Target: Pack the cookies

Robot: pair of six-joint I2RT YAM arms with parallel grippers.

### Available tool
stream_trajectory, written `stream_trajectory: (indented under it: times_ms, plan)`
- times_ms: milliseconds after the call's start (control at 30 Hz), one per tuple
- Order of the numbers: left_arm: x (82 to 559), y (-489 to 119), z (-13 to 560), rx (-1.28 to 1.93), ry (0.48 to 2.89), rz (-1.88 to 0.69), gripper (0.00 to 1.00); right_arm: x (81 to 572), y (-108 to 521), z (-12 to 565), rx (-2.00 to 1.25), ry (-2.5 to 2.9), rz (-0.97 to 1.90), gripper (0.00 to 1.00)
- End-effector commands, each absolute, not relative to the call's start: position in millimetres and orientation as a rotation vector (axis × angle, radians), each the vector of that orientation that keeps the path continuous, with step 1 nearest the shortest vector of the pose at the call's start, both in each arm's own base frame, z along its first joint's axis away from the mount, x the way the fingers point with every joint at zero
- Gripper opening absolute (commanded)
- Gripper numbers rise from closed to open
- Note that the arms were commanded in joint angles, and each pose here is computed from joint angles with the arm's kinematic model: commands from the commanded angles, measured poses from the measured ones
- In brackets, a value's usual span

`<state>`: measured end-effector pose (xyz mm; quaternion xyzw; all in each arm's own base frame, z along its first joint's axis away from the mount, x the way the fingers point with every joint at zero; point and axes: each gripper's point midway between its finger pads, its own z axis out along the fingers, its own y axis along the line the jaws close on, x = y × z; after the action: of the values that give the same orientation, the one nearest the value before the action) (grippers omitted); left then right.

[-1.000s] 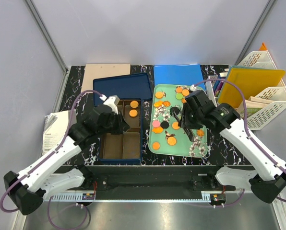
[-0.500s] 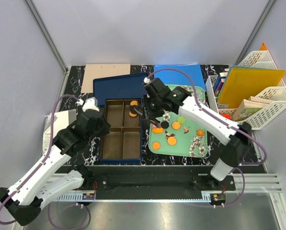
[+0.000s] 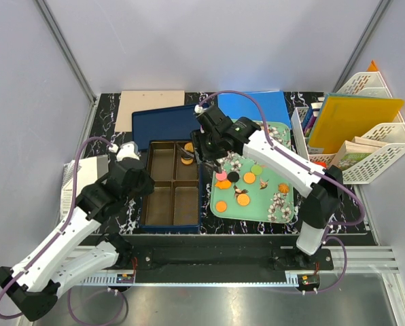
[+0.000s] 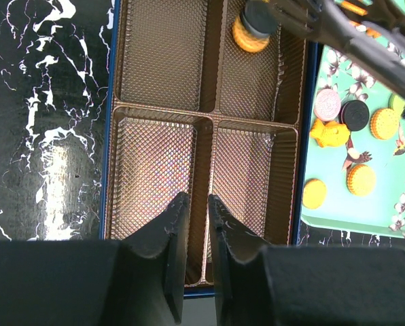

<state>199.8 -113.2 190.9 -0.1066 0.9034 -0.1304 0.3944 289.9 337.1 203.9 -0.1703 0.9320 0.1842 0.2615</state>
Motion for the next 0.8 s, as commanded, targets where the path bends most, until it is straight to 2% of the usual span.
stream_trajectory:
  times_ms: [0,233,567,767]
  plan:
    - [206,-114,191,-0.284,2.271,-0.328,0.22,297,310,242,-0.389,2.412,0.461,0.63]
    - [211,-127,186,-0.252,2.292,-0.369,0.22,266,251,247,-0.274,2.425,0.399,0.62]
    - [219,-153,167,-0.195,2.375,-0.424,0.22,213,197,187,-0.193,2.585,0.277,0.59]
    - [219,-160,159,-0.189,2.398,-0.442,0.22,202,171,165,-0.109,2.622,0.158,0.58]
